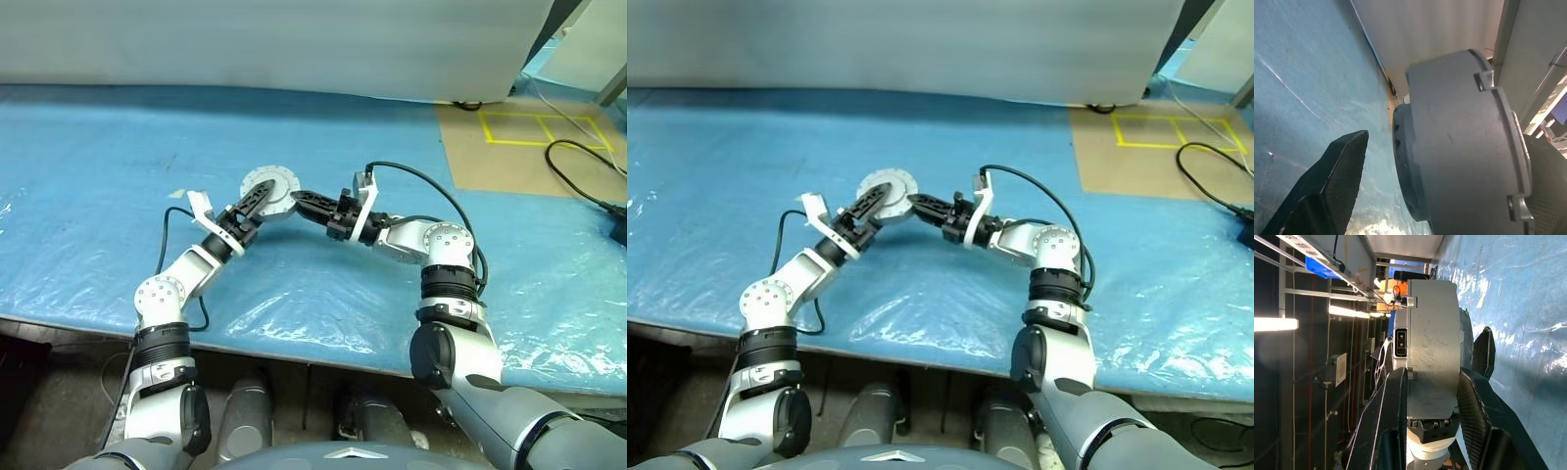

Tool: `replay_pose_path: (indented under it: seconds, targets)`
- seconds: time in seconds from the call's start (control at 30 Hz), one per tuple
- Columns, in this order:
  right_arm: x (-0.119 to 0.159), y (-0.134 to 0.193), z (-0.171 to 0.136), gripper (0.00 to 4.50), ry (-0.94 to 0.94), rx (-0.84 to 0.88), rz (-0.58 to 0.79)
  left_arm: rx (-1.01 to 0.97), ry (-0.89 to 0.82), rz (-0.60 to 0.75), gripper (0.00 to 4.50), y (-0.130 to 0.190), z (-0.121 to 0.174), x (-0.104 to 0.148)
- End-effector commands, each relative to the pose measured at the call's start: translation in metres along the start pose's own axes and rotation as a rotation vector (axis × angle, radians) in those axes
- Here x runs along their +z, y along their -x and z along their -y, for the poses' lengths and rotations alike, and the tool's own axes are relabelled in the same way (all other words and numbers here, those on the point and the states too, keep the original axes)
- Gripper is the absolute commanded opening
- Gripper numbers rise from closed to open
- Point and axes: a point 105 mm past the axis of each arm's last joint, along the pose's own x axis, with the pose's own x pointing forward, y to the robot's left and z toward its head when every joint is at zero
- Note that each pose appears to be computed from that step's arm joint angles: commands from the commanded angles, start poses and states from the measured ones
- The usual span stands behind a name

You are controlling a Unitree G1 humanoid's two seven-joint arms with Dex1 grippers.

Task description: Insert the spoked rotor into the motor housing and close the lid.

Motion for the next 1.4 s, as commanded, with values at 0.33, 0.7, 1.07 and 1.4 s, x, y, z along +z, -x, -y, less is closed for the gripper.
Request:
replay_pose_path:
  seconds: [0.33, 0.7, 1.07, 1.4]
  targets:
    - [0.006, -0.003, -0.031, 1.08, 0.059, 0.126, 0.019, -0.039, -0.043, 0.015, 2.72, -0.005, 0.010, 0.007]
    - [0.006, -0.003, -0.034, 1.08, 0.162, 0.112, 0.020, -0.086, -0.054, -0.014, 2.70, -0.009, 0.019, 0.002]
    - [0.012, -0.003, -0.035, 2.38, 0.098, 0.163, 0.057, -0.046, -0.082, -0.014, 2.68, -0.010, 0.015, 0.004]
    - [0.020, 0.000, -0.027, 2.38, 0.063, 0.130, 0.091, -0.050, -0.150, 0.111, 2.68, 0.001, 0.026, 0.045]
